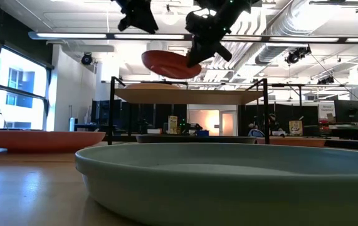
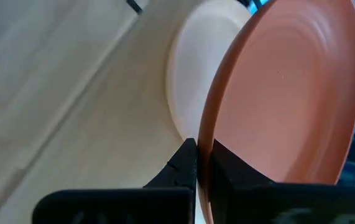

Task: Place and stack plates onto a shelf
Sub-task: Stack the orange plate on top of the light orange plate on the shelf

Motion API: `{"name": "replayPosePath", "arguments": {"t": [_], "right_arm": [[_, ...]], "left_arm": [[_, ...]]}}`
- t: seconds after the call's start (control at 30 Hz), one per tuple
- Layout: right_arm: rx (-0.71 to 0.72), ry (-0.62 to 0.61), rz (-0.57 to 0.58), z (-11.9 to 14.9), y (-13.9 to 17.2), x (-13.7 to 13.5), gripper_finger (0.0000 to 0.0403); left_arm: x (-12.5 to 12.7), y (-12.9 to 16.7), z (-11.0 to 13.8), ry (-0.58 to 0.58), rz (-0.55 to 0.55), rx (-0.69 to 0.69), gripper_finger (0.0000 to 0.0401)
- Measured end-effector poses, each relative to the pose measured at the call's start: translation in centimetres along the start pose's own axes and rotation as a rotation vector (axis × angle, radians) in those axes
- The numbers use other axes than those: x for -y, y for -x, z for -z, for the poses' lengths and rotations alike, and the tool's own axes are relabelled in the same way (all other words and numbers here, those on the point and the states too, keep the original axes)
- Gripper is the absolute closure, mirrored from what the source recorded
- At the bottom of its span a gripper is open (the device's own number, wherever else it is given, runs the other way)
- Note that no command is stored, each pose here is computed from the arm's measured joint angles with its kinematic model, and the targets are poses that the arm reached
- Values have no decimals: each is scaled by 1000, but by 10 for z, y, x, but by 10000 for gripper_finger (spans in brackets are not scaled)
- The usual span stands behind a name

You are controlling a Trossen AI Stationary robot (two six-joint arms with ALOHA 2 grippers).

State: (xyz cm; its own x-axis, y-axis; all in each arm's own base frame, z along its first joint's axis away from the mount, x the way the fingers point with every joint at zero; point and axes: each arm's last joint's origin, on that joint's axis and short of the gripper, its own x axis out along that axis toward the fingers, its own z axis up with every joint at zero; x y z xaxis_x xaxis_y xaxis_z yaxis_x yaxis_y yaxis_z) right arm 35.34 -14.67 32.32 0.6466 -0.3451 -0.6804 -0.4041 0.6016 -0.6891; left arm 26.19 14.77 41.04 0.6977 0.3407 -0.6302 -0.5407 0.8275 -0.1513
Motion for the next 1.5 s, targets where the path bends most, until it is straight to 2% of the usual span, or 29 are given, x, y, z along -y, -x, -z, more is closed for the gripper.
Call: {"name": "replayPosePath", "arguments": {"t": [0.27, 0.5, 0.83, 1.07, 1.5], "right_arm": [[60, 121, 32, -12, -16, -1, 403], [47, 188, 1, -11, -29, -6, 403], [89, 187, 27, -13, -34, -4, 403], [-5, 227, 29, -10, -53, -9, 402], [-1, 196, 24, -10, -56, -10, 402]], "left_arm": [[-2, 14, -2, 29, -36, 45, 327], [-2, 15, -1, 29, -33, 45, 327], [-2, 15, -1, 46, -32, 45, 327], [-1, 15, -1, 53, -30, 43, 327], [-1, 15, -1, 52, -25, 42, 327]]}}
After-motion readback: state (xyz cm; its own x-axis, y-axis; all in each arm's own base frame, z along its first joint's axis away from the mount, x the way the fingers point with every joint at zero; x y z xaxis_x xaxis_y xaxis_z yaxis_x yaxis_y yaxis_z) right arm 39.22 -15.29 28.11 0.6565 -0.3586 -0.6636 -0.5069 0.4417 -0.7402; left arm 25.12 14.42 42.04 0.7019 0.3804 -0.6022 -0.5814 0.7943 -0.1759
